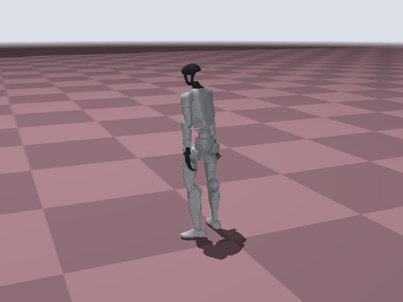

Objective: Upper body actions

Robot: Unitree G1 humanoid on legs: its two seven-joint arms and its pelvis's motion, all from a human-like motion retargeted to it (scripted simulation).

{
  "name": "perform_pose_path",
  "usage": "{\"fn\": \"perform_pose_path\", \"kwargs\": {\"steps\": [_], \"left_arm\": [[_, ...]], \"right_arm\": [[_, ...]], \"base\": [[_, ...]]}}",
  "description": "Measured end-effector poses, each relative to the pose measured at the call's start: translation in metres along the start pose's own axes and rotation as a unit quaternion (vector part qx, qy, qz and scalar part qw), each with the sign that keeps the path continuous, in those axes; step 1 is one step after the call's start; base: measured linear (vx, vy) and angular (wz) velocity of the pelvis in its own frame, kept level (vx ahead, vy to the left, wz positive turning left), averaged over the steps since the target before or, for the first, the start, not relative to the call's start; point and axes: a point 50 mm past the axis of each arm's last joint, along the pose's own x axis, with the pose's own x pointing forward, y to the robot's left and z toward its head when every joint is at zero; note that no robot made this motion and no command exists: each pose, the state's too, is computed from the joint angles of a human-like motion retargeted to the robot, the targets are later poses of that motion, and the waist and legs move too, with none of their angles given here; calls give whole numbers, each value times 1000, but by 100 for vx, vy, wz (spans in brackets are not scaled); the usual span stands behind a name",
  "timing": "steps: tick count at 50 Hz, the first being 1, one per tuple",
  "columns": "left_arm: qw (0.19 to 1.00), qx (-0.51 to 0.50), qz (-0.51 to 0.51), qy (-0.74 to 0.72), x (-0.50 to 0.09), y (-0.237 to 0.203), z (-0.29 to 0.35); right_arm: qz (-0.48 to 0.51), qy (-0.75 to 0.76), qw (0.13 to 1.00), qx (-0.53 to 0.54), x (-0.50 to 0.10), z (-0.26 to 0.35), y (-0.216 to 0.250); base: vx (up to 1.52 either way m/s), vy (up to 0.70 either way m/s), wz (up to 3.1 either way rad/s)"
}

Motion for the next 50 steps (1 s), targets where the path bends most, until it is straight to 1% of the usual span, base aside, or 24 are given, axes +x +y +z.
{"fn": "perform_pose_path", "kwargs": {"steps": [5,7,10,15,20,24,27,31,33,35,40,43,50], "left_arm": [[993,97,58,-43,-8,51,47],[986,120,92,-69,-14,71,67],[970,139,150,-128,-30,102,104],[931,150,262,-206,-61,136,167],[892,129,334,-276,-100,163,219],[817,71,433,-374,-149,191,254],[758,22,499,-419,-184,206,274],[692,13,551,-466,-235,222,297],[663,23,562,-494,-262,228,307],[651,30,563,-508,-275,232,310],[633,3,593,-497,-276,240,299],[634,-17,608,-477,-262,243,285],[641,-16,656,-398,-225,254,234]], "right_arm": [[-143,-6,989,-22,-11,9,-65],[-200,-11,979,-38,-19,15,-93],[-272,-19,961,-50,-37,24,-137],[-382,-35,922,-57,-71,34,-195],[-510,-48,857,-65,-115,41,-246],[-558,-85,824,-55,-150,52,-278],[-600,-108,791,-46,-182,59,-301],[-677,-141,721,-44,-235,64,-329],[-718,-155,676,-49,-264,66,-340],[-748,-172,639,-55,-280,67,-343],[-795,-212,565,-63,-296,67,-341],[-795,-222,561,-65,-283,70,-335],[-780,-232,575,-86,-249,71,-317]], "base": [[-44,-20,-18],[-41,-22,-70],[-46,-19,-33],[-33,-20,40],[-25,-5,-35],[-18,-8,-10],[-19,-2,-10],[-13,-2,-2],[-10,3,-4],[-4,2,2],[3,3,-1],[11,11,-6],[12,11,11]]}}
